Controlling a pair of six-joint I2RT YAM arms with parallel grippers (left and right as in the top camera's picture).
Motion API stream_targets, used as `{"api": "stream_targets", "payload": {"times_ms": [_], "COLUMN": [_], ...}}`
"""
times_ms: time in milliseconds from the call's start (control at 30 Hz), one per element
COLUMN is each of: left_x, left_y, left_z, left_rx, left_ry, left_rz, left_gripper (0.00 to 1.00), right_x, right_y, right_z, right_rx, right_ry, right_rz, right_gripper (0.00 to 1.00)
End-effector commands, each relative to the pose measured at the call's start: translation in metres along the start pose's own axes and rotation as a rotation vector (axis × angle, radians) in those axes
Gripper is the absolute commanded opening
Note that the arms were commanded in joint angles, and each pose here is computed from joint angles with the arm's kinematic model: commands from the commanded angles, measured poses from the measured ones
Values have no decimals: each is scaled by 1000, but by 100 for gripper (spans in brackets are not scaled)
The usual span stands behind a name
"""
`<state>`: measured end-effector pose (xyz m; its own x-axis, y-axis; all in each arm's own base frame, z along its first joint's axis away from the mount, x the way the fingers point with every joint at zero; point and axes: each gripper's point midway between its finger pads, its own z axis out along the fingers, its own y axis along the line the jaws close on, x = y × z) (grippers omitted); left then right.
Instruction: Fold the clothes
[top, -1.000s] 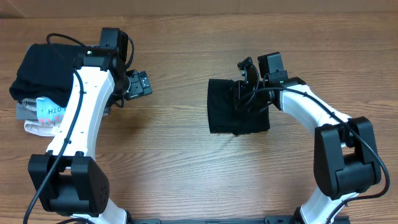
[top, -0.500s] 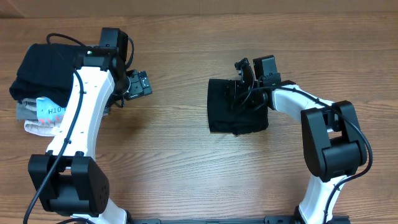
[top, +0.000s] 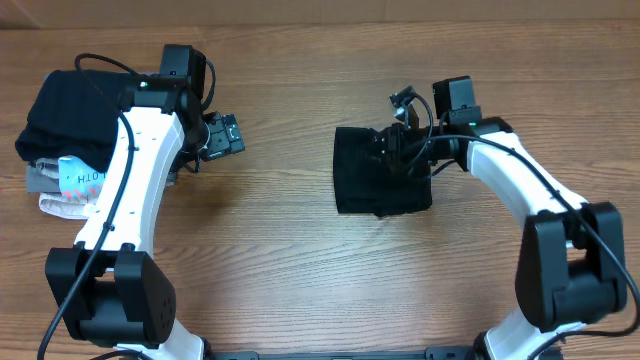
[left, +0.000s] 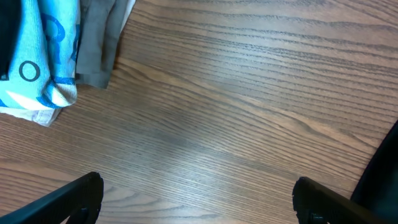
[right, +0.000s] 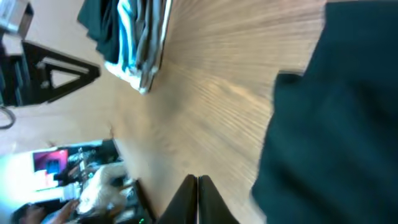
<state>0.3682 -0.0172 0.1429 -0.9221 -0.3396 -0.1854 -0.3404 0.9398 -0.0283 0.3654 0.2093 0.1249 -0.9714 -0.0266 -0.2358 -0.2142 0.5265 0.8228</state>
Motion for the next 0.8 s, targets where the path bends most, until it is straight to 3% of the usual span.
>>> {"api": "stream_targets", "payload": {"times_ms": [0,233,433,600,767], "left_x": [-1,-1,-1,-1,-1], "left_y": [3,3,3,3,3], "left_z": [3,3,3,3,3], "left_rx": [-15,-16,-15,-15,-15], "left_ry": [3,3,3,3,3], "left_rz": [8,8,8,8,8], "left_gripper": [100,100,100,100,100], "right_x": [14,51,57,57,38], "right_y": [-12,-73,-114,-112,-58], "right_z": [7,17,14,11,-6], "right_rx": [80,328,478,450,266], "right_ry": [36,72,-7,-7,4], "right_rz": [-4,55,159,184,132], "right_gripper": [4,4,6,4,6]}}
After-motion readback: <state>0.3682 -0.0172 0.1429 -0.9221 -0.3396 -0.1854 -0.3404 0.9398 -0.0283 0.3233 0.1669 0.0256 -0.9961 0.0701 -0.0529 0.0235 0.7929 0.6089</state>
